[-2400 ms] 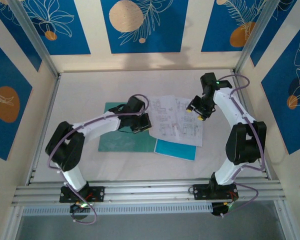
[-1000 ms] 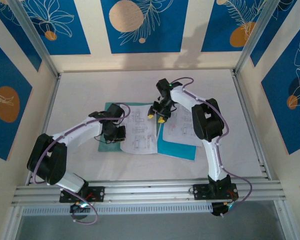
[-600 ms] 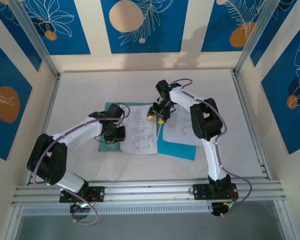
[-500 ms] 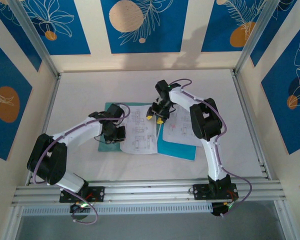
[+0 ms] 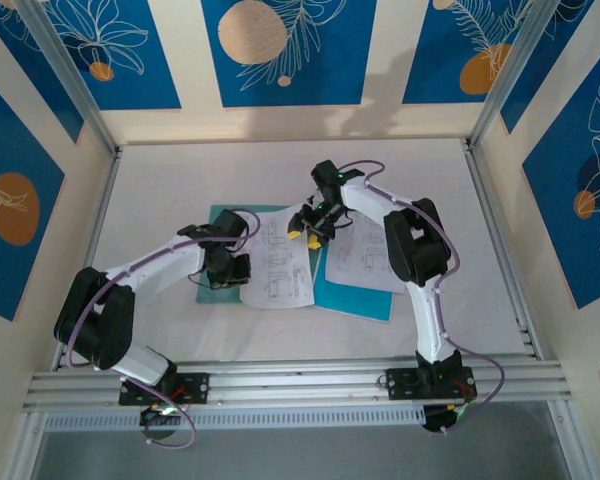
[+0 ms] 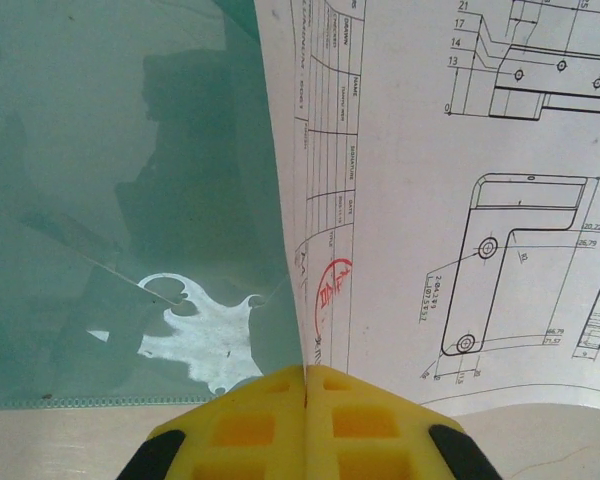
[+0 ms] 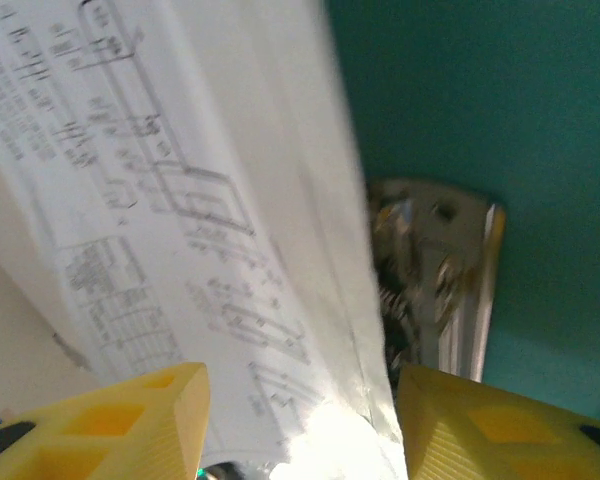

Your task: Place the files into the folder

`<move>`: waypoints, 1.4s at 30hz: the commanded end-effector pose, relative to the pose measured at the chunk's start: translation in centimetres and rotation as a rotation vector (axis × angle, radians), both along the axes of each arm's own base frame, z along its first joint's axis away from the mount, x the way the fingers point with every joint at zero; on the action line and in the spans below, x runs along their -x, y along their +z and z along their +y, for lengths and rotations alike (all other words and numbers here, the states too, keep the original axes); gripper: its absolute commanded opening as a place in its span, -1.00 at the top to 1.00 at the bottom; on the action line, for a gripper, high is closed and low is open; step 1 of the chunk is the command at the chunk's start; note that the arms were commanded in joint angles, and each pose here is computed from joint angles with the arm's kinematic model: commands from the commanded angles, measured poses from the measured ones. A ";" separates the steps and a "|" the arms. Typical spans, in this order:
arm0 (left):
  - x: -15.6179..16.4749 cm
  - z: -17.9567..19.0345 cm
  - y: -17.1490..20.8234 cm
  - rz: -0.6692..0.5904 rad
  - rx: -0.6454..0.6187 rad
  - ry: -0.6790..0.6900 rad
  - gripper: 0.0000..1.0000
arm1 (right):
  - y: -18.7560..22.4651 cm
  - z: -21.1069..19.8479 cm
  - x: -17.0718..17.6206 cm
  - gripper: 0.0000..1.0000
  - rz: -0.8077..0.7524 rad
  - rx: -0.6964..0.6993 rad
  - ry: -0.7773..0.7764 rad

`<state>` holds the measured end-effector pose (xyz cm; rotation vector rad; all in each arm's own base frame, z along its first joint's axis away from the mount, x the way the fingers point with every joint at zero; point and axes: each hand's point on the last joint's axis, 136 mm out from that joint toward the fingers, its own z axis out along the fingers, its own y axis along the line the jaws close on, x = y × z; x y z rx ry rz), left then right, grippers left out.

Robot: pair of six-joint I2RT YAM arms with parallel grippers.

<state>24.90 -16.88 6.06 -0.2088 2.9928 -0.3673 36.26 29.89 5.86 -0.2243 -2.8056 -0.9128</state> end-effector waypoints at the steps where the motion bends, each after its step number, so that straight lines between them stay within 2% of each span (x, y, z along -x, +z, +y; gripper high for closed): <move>1: 0.3 0.5 -0.4 0.019 -0.005 0.016 1.00 | 3.8 1.6 1.2 -0.06 -0.009 -0.125 0.014; 7: 0.3 0.6 -0.6 0.020 -0.005 0.026 1.00 | 3.2 1.4 3.5 -0.02 0.028 -0.148 0.022; 20: 1.2 1.3 -1.8 0.043 -0.014 0.095 1.00 | 1.1 0.9 9.0 0.00 0.043 -0.097 0.107; 25: 1.1 1.3 -1.8 0.041 -0.015 0.099 1.00 | 0.7 1.3 10.7 0.07 0.036 -0.078 0.137; 35: 1.1 1.1 -1.9 0.044 -0.005 0.104 1.00 | -0.5 1.9 11.7 0.30 0.044 -0.048 0.155; 42: 1.1 1.1 -1.8 0.041 -0.004 0.101 1.00 | -1.3 1.1 11.9 0.66 0.035 0.015 0.167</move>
